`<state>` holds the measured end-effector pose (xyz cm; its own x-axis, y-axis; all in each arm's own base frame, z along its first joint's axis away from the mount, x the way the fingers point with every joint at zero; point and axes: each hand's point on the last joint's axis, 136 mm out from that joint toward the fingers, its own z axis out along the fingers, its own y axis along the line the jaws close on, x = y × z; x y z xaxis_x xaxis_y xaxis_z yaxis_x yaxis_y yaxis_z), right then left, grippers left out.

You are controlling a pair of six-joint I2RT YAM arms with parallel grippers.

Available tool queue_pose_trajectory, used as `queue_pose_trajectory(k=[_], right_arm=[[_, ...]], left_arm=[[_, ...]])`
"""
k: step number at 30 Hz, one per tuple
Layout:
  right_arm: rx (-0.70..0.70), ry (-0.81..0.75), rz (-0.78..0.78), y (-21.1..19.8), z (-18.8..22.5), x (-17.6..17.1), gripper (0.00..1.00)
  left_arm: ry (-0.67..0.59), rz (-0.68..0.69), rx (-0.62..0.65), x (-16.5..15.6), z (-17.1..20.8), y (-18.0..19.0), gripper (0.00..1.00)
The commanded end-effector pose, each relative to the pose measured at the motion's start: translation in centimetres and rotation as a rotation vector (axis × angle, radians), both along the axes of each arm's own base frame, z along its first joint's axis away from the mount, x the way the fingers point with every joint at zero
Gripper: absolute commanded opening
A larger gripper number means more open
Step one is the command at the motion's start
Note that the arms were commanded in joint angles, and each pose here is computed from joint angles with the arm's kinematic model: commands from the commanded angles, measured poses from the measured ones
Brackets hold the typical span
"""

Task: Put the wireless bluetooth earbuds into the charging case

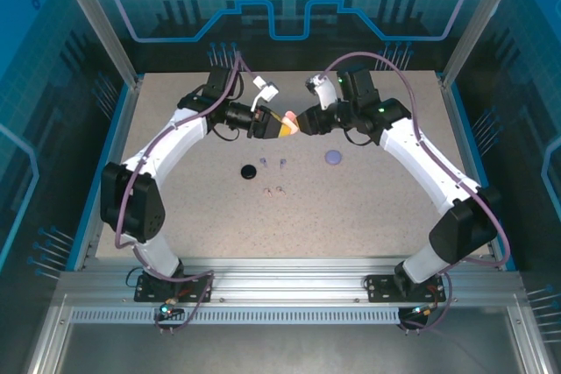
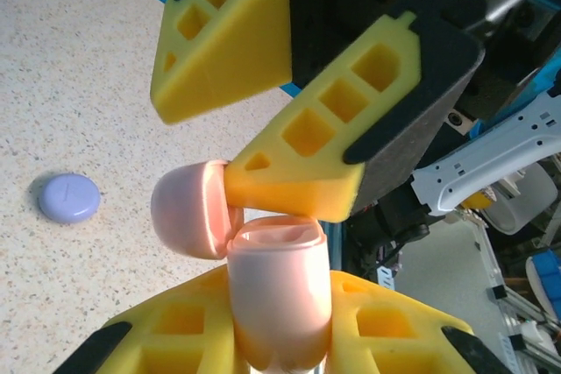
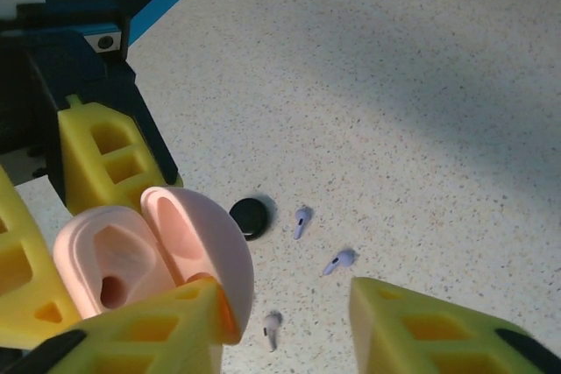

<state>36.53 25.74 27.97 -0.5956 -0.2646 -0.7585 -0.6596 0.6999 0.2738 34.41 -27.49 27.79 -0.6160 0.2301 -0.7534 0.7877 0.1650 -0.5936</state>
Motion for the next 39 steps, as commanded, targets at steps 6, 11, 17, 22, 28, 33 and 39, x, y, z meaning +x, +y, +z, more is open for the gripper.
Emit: queue_pose_trajectory(k=[6,11,17,22,28,33,39], right_arm=[[0.092,-0.031,-0.048,-1.4,3.0,-3.7,0.62],[0.1,0.002,-0.087,-1.1,0.7,-5.6,0.69],[0.028,0.052,-0.131,1.2,-3.9,-7.4,0.7],[0.003,0.098,-0.187,2.8,-7.1,-7.9,0.69],[-0.088,0.172,-0.223,5.0,-10.7,-8.2,0.68],[-0.23,0.223,-0.214,7.4,-14.0,-8.4,0.66],[-0.397,0.267,-0.212,9.5,-18.1,-7.6,0.6]], left_arm=[[-0.137,0.201,-0.108,1.6,3.0,2.8,0.0],[-0.206,0.307,-0.137,0.9,4.2,4.0,0.0],[-0.312,0.446,-0.198,-1.0,5.8,5.9,0.0],[-0.384,0.547,-0.24,-2.5,7.0,7.6,0.0],[-0.482,0.715,-0.308,-3.5,8.9,10.1,0.0],[-0.515,0.754,-0.302,-4.0,9.7,10.9,0.0],[-0.549,0.832,-0.29,-4.0,10.3,12.2,0.0]])
